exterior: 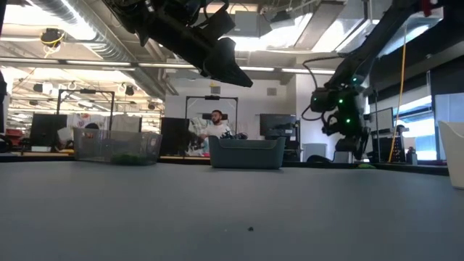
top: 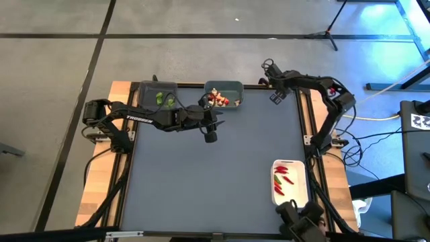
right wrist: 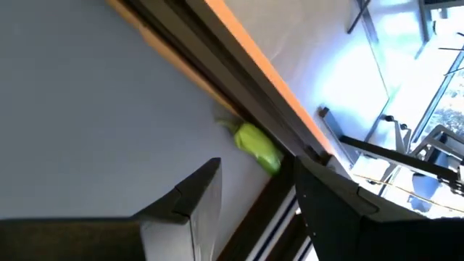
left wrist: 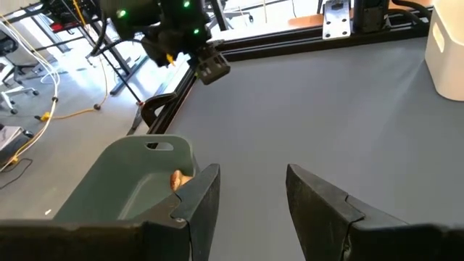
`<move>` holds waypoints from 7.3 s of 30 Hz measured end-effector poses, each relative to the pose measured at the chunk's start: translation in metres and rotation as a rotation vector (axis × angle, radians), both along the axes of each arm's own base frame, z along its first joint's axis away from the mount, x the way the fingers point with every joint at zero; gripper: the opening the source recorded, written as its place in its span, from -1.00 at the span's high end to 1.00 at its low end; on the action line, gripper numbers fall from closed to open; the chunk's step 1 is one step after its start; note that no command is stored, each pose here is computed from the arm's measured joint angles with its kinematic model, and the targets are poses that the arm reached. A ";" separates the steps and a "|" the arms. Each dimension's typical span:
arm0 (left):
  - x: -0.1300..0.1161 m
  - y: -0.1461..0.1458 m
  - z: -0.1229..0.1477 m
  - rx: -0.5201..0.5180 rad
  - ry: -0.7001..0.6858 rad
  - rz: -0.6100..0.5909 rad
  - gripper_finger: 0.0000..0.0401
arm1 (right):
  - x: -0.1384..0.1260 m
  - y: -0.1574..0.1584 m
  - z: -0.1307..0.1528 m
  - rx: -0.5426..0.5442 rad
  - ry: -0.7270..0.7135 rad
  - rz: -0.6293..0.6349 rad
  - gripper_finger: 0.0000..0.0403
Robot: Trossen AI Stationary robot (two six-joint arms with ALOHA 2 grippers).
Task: Sort produce into baskets
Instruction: Put the green chili pepper into the white bin
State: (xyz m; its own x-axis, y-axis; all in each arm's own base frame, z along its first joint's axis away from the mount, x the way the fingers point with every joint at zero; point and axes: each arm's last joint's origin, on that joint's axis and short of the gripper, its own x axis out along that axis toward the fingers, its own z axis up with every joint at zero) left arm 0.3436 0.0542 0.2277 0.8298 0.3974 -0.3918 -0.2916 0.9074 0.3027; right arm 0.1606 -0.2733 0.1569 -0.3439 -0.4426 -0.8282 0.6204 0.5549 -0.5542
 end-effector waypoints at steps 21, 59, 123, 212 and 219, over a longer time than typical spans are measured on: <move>0.000 0.000 0.000 0.008 0.004 -0.003 0.23 | -0.014 -0.038 -0.010 0.118 0.080 -0.074 0.15; 0.003 0.000 0.006 0.098 -0.031 -0.037 0.23 | -0.007 -0.042 -0.006 0.217 0.134 -0.018 0.64; 0.000 0.011 0.004 0.098 0.002 -0.009 0.23 | -0.029 -0.040 -0.014 -0.088 -0.405 -0.690 -0.11; 0.001 0.006 0.003 0.104 0.012 -0.066 0.23 | 0.021 0.011 -0.007 0.151 -0.484 -0.381 0.69; 0.001 0.006 0.004 0.100 0.005 -0.063 0.23 | 0.020 0.006 -0.013 0.151 -0.481 -0.375 0.62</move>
